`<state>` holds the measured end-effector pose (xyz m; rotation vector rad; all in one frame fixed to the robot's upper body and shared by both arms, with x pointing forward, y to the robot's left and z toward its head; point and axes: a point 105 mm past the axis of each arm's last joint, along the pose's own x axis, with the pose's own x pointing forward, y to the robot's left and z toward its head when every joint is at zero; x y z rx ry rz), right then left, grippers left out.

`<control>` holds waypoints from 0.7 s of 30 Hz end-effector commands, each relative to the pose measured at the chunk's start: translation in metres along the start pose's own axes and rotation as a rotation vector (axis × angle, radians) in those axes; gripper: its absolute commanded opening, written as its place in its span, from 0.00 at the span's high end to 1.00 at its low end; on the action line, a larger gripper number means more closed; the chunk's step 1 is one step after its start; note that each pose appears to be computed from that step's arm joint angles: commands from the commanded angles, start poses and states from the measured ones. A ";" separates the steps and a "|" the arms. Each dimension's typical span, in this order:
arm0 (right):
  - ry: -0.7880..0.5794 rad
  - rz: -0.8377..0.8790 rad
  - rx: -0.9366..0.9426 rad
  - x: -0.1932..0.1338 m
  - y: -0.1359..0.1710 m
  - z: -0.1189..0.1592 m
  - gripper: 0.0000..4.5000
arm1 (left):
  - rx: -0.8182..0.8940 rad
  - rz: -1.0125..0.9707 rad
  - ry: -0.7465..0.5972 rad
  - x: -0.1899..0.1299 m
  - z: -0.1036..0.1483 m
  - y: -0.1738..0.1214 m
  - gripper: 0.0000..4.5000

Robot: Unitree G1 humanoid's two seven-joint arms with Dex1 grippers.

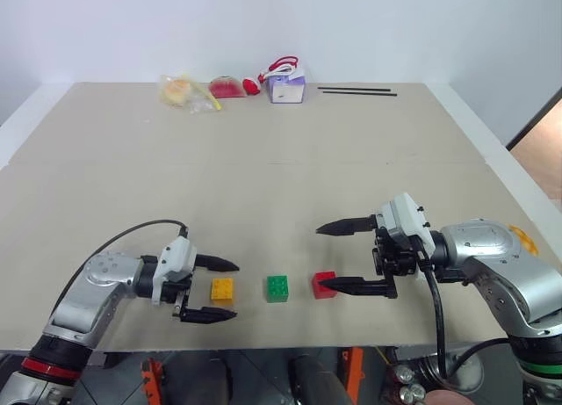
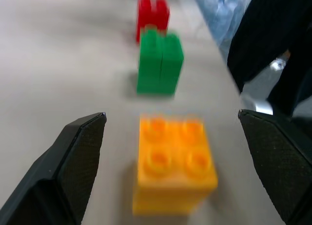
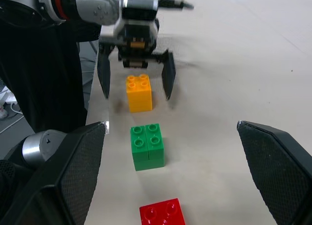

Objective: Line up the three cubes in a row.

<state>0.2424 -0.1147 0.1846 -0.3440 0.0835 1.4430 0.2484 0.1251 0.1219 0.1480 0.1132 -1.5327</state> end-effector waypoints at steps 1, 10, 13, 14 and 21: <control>-0.053 0.002 -0.011 -0.006 0.003 0.013 0.00 | 0.017 0.055 -0.186 0.003 0.067 0.012 0.00; -0.308 -0.666 0.187 -0.030 -0.069 0.005 0.00 | -0.097 0.884 -0.488 -0.030 0.099 0.100 0.00; -0.361 -0.936 0.250 -0.038 -0.087 -0.014 0.00 | -0.121 1.135 -0.531 -0.041 0.081 0.110 0.00; -0.366 -1.033 0.256 -0.040 -0.090 -0.021 0.00 | -0.130 1.216 -0.520 -0.044 0.072 0.113 0.00; -0.317 -1.362 0.244 -0.052 -0.100 -0.049 0.00 | -0.099 1.478 -0.413 -0.058 0.034 0.123 0.00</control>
